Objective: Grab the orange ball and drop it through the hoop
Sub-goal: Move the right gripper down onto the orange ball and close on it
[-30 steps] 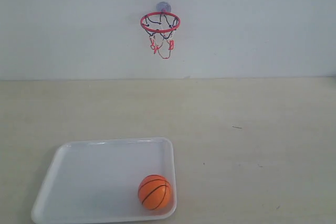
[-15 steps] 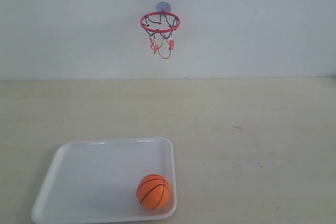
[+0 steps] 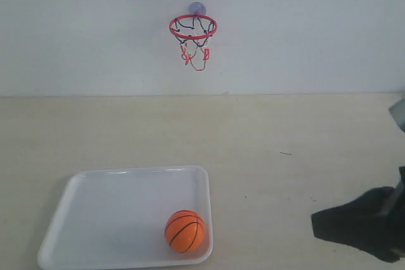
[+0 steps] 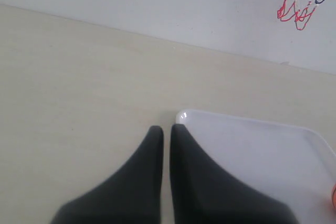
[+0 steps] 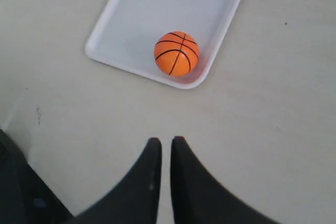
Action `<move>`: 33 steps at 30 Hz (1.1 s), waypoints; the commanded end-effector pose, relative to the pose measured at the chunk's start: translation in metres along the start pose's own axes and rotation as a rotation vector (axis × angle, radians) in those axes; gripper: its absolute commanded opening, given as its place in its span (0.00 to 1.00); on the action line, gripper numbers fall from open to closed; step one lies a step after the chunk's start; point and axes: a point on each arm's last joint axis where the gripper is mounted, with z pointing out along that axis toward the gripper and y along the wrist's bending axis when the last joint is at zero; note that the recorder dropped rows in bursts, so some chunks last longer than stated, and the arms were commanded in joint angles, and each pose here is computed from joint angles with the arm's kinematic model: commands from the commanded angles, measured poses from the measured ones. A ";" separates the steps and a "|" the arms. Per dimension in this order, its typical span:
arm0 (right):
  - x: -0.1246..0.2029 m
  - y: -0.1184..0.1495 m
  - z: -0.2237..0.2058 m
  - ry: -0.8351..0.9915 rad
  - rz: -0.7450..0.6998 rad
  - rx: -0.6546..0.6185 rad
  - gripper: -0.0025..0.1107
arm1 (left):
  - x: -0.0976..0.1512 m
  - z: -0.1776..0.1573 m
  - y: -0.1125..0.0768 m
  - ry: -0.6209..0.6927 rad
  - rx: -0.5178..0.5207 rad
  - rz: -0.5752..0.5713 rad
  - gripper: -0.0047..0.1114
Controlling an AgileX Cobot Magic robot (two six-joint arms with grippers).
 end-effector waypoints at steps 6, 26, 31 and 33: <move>-0.043 0.001 0.042 0.150 -0.079 -0.083 0.43 | 0.001 0.000 0.000 -0.004 -0.003 -0.005 0.08; -0.060 0.036 0.209 0.369 -0.267 0.039 0.61 | 0.001 0.000 0.000 -0.004 -0.003 -0.005 0.08; -0.053 0.024 0.224 0.373 -0.280 0.081 0.61 | 0.001 0.000 0.000 -0.004 -0.003 -0.005 0.08; -0.052 0.022 0.228 0.369 -0.279 0.090 0.61 | 0.001 0.000 0.000 -0.004 -0.003 -0.005 0.08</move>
